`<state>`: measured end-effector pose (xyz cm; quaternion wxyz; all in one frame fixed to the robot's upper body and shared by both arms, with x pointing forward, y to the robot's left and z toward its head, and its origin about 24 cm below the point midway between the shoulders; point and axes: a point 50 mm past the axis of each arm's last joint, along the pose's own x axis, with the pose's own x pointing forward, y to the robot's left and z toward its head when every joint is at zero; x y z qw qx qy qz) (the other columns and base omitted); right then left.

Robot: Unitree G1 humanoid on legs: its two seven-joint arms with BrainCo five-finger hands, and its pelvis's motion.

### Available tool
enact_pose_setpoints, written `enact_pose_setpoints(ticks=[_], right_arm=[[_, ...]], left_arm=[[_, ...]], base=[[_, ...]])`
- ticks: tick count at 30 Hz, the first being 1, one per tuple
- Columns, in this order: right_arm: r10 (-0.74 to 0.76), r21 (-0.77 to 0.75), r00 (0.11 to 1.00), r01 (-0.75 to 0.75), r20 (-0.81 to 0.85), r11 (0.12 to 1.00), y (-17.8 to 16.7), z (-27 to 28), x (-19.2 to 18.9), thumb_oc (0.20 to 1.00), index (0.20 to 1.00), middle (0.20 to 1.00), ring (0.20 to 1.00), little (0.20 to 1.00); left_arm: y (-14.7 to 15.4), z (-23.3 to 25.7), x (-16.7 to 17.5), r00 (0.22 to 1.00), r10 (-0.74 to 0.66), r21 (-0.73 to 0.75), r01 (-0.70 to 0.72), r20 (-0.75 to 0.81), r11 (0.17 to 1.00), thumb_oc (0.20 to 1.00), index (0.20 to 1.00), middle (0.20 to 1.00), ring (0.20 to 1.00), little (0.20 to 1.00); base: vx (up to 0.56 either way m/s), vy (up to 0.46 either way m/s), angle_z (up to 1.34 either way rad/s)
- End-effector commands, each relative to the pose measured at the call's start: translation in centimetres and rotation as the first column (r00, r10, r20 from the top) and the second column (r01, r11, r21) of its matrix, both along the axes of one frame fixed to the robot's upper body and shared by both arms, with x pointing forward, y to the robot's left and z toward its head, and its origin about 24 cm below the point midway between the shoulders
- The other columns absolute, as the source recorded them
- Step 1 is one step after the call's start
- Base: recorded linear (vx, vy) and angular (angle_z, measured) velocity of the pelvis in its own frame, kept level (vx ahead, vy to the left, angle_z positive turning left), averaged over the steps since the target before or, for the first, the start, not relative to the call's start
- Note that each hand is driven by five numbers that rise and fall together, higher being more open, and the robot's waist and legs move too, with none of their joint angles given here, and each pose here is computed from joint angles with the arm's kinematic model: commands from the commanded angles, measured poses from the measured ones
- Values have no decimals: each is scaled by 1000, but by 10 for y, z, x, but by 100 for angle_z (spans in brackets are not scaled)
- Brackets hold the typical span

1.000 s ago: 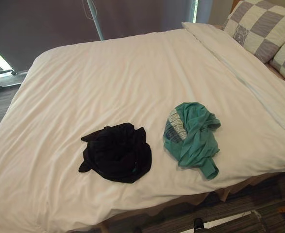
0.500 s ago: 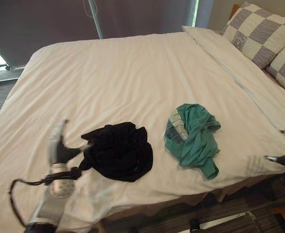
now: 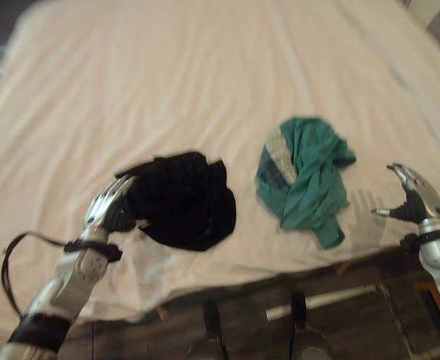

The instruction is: Tidy up the quilt and then pick up the clothes from the bed and put them into the laundry hamper.

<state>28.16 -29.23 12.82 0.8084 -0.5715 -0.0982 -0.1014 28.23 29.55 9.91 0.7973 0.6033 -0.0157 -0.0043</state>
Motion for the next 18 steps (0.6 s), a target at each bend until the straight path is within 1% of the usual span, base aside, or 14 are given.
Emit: enact_pose_setpoints(ticks=[1, 2, 3, 4, 6, 7, 8, 9, 10, 11, 12, 14, 15, 18], right_arm=[[95, -21, 981, -92, 170, 996, 13, 44, 8, 1000, 1000, 1000, 1000, 1000], [104, -13, 969, -103, 223, 995, 16, 54, 9, 1000, 1000, 1000, 1000, 1000], [104, -14, 969, -104, 224, 994, 17, 55, 9, 1000, 1000, 1000, 1000, 1000], [137, -38, 959, -131, 249, 991, 23, 64, 12, 1000, 1000, 1000, 1000, 1000], [165, -68, 952, -152, 258, 986, 30, 71, 18, 1000, 1000, 1000, 1000, 1000], [165, -69, 951, -152, 262, 986, 30, 72, 19, 1000, 1000, 1000, 1000, 1000], [186, -95, 947, -166, 263, 981, 35, 76, 23, 1000, 1000, 1000, 1000, 1000], [206, -132, 942, -176, 264, 975, 40, 81, 26, 1000, 1000, 1000, 1000, 1000], [230, -151, 938, -196, 260, 969, 45, 83, 31, 1000, 1000, 1000, 1000, 1000], [258, -177, 933, -218, 250, 960, 54, 88, 39, 1000, 1000, 1000, 1000, 1000], [295, -196, 928, -253, 228, 947, 66, 89, 45, 1000, 1000, 1000, 1000, 1000], [317, -201, 930, -279, 187, 939, 78, 83, 55, 1000, 1000, 1000, 1000, 1000], [336, -215, 935, -307, 116, 927, 95, 75, 70, 1000, 1000, 1000, 1000, 1000], [302, -226, 953, -290, 23, 930, 109, 63, 93, 1000, 1000, 1000, 1000, 1000]], left_arm=[[4, 27, 14, 998, -2, 113, -6, 68, 994, 1000, 1000, 1000, 1000, 1000], [5, 27, 15, 998, -2, 135, -7, 68, 991, 1000, 1000, 1000, 1000, 1000], [6, 27, 15, 998, -2, 135, -7, 70, 991, 1000, 1000, 1000, 1000, 1000], [10, 30, 18, 995, 14, 139, -28, 100, 990, 608, 608, 608, 608, 608], [3, 34, 23, 994, -22, 147, 6, 107, 989, 398, 398, 398, 398, 398], [3, 35, 24, 994, -21, 146, 5, 110, 989, 253, 253, 253, 253, 253], [-4, 36, 27, 992, -49, 144, 32, 112, 989, 200, 200, 200, 200, 200], [-14, 35, 29, 990, -86, 128, 71, 112, 989, 200, 200, 200, 200, 200], [-13, 29, 29, 990, -94, 126, 81, 104, 989, 200, 200, 200, 200, 200], [-11, 25, 34, 995, -73, 34, 70, 70, 997, 200, 200, 200, 200, 200], [-16, 33, 44, 992, -52, -31, 56, 113, 998, 200, 200, 200, 200, 200], [-22, 36, 56, 991, -37, -75, 47, 128, 996, 200, 200, 200, 200, 200], [-30, 28, 63, 992, -13, -133, 29, 122, 991, 200, 200, 200, 200, 200], [-35, 7, 64, 991, 74, -321, -35, 108, 946, 200, 200, 200, 200, 200]], base=[[-114, -31, 1], [-113, -31, -2], [-112, -42, -3], [-70, -22, -7], [-39, -15, -2], [0, 0, 0], [-20, -16, 4], [0, 0, 0], [8, -12, 3], [0, 0, 0], [-1, 0, 6], [-10, -2, 8], [-26, -14, 9], [-46, -23, 4]])
